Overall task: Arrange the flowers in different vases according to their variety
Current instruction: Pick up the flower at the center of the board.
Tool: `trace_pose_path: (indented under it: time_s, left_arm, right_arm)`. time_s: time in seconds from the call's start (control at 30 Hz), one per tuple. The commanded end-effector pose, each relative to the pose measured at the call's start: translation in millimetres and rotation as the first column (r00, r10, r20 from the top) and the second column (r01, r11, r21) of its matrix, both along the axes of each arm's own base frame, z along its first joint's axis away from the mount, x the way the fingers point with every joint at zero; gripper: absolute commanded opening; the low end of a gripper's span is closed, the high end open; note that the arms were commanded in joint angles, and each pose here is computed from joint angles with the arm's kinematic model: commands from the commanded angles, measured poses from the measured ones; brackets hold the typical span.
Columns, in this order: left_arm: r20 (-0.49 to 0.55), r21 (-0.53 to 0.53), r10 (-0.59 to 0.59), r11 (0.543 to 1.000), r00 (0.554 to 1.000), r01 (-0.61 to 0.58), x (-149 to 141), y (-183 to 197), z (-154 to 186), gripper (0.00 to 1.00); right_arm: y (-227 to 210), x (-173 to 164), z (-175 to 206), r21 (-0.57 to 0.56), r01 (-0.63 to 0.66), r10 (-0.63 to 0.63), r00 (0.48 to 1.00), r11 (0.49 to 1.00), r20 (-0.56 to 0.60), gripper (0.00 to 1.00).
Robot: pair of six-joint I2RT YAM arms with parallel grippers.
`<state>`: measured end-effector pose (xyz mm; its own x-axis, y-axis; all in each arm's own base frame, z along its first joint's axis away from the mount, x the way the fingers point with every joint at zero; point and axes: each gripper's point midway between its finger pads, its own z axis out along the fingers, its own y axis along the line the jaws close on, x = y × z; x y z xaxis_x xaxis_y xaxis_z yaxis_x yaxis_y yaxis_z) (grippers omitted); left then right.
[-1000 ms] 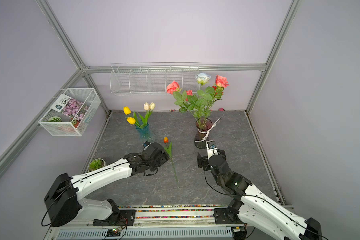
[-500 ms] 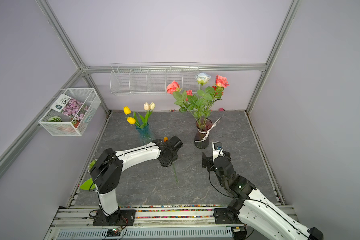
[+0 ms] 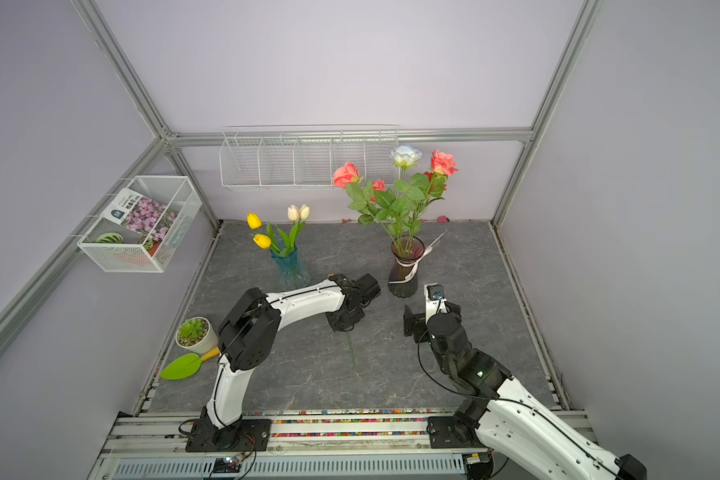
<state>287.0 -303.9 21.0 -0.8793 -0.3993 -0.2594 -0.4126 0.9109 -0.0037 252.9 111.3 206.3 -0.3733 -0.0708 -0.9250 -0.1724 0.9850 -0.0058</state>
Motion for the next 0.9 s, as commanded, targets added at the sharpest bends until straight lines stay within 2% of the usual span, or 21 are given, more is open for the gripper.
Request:
trace_pose_path:
  time_s: [0.0, 0.17, 0.23, 0.4, 0.5, 0.67, 0.8, 0.87]
  left_arm:
    - [-0.021, 0.086, -0.009, 0.996, 1.0, 0.01, -6, 12, -11, 0.14]
    - [-0.001, 0.108, -0.007, 0.994, 1.0, 0.007, -5, 16, -6, 0.0]
    - [0.03, 0.112, -0.007, 0.994, 1.0, 0.004, -2, 18, 5, 0.0]
    - [0.157, 0.115, -0.068, 0.992, 0.985, 0.05, 15, 18, 54, 0.0]
    - [0.276, 0.083, -0.158, 0.987, 0.948, 0.141, 27, 9, 97, 0.0]
    - [0.482, 0.048, -0.307, 0.944, 0.821, 0.325, 36, -1, 173, 0.0]
    - [0.628, 0.135, -0.368, 0.919, 0.686, 0.37, 44, 12, 234, 0.0]
    - [0.695, 0.198, -0.403, 0.904, 0.595, 0.38, 47, 19, 268, 0.0]
  right_arm:
    - [-2, 0, -1, 0.016, 0.01, -0.01, 1.0, 1.0, -0.002, 0.99]
    - [-2, -1, 0, 0.019, 0.011, -0.011, 1.0, 1.0, 0.001, 0.99]
    - [-3, -1, -1, 0.018, 0.012, -0.012, 1.0, 1.0, 0.001, 0.99]
    - [-3, -1, -1, 0.021, 0.012, -0.012, 1.0, 1.0, 0.002, 0.99]
    - [-3, 0, -2, 0.019, 0.014, -0.014, 1.0, 1.0, 0.002, 0.99]
    - [-3, 0, -3, 0.014, 0.018, -0.018, 1.0, 1.0, 0.001, 0.99]
    - [-3, 1, -5, 0.01, 0.018, -0.018, 1.0, 1.0, -0.003, 0.99]
    - [-3, 1, -5, 0.008, 0.019, -0.019, 1.0, 1.0, -0.003, 0.99]
